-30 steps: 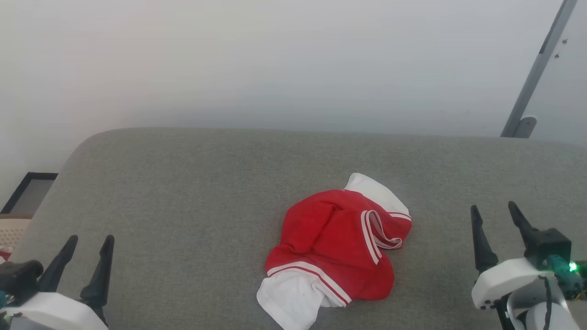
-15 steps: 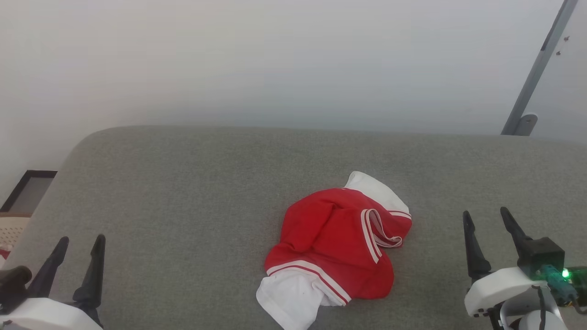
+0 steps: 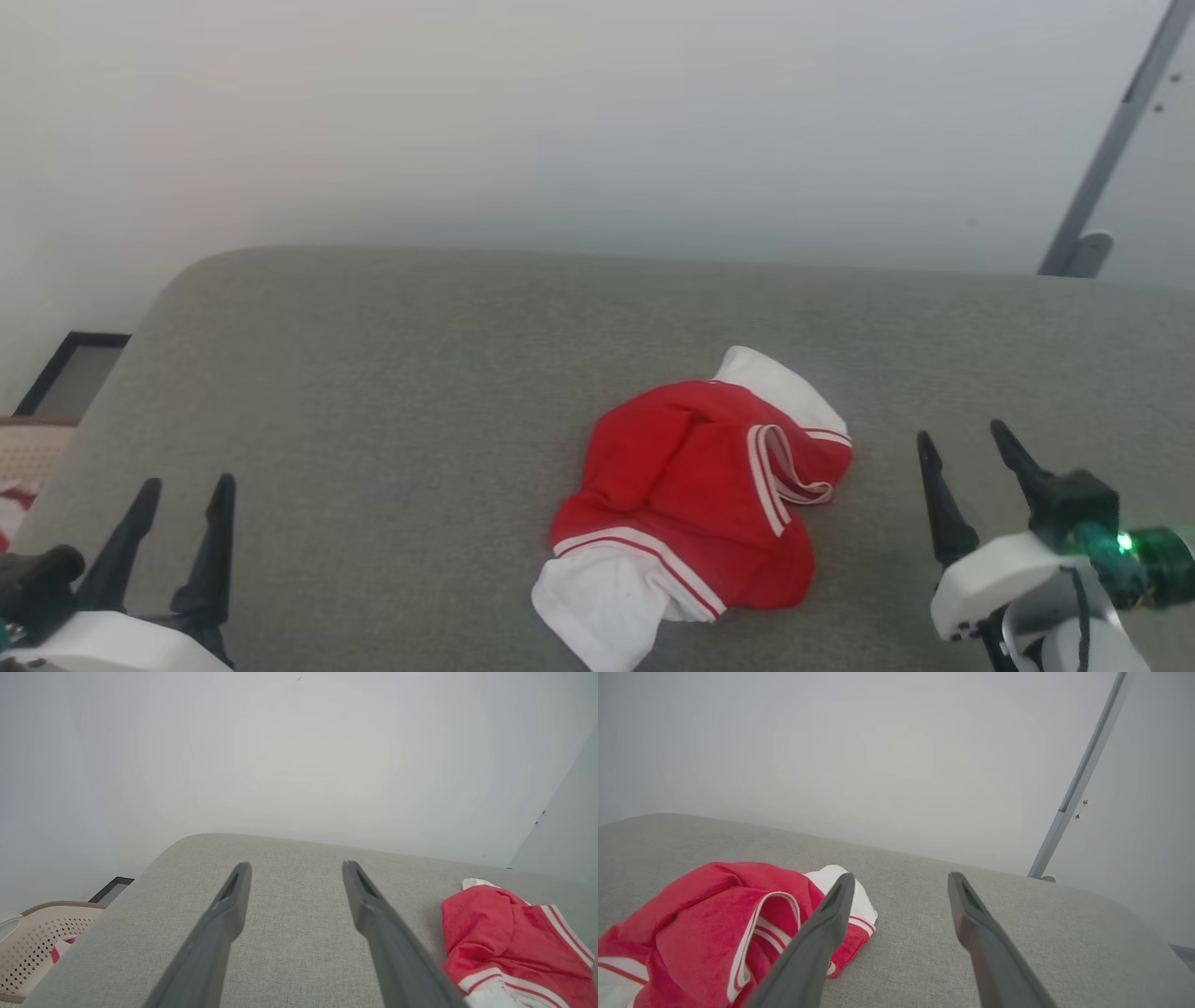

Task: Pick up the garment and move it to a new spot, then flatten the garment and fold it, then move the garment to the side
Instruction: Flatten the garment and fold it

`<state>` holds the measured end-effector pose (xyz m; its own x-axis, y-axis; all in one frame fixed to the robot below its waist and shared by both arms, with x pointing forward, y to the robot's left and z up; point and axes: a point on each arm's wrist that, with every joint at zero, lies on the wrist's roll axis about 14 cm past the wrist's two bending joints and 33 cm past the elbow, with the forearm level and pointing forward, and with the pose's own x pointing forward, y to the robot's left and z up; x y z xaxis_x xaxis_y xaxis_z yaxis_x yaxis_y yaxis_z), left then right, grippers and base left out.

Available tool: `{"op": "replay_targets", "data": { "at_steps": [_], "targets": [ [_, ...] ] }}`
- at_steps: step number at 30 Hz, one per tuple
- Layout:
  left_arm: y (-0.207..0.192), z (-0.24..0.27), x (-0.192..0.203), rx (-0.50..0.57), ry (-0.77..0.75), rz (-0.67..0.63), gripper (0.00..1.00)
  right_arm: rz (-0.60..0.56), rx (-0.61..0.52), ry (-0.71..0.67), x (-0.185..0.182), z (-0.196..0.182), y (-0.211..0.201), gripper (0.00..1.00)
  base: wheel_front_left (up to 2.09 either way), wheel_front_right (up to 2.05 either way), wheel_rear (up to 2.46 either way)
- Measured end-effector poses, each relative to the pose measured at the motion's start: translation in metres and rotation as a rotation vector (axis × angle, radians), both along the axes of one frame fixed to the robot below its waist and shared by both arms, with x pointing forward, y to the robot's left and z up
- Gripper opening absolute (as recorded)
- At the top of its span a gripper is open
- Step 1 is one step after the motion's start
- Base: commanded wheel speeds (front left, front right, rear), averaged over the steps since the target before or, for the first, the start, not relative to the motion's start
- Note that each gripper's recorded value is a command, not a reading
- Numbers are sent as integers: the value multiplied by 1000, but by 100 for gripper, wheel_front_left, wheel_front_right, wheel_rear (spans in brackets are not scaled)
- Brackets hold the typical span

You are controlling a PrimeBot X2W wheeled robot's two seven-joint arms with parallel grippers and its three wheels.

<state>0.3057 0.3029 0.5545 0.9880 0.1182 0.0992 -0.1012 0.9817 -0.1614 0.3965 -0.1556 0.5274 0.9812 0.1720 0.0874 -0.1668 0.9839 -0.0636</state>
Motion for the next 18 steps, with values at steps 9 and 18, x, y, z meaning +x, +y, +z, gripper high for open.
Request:
{"op": "replay_targets", "data": {
  "at_steps": [9,18],
  "targets": [
    [-3,-2,-7,-13,-4,8,100,99,-52,41,44,6,25,100,0,0,0],
    [-12,-3,4,-34,-3,-1,100,171,-120,171,99,-17,47,100,0,0,0]
  ]
}}
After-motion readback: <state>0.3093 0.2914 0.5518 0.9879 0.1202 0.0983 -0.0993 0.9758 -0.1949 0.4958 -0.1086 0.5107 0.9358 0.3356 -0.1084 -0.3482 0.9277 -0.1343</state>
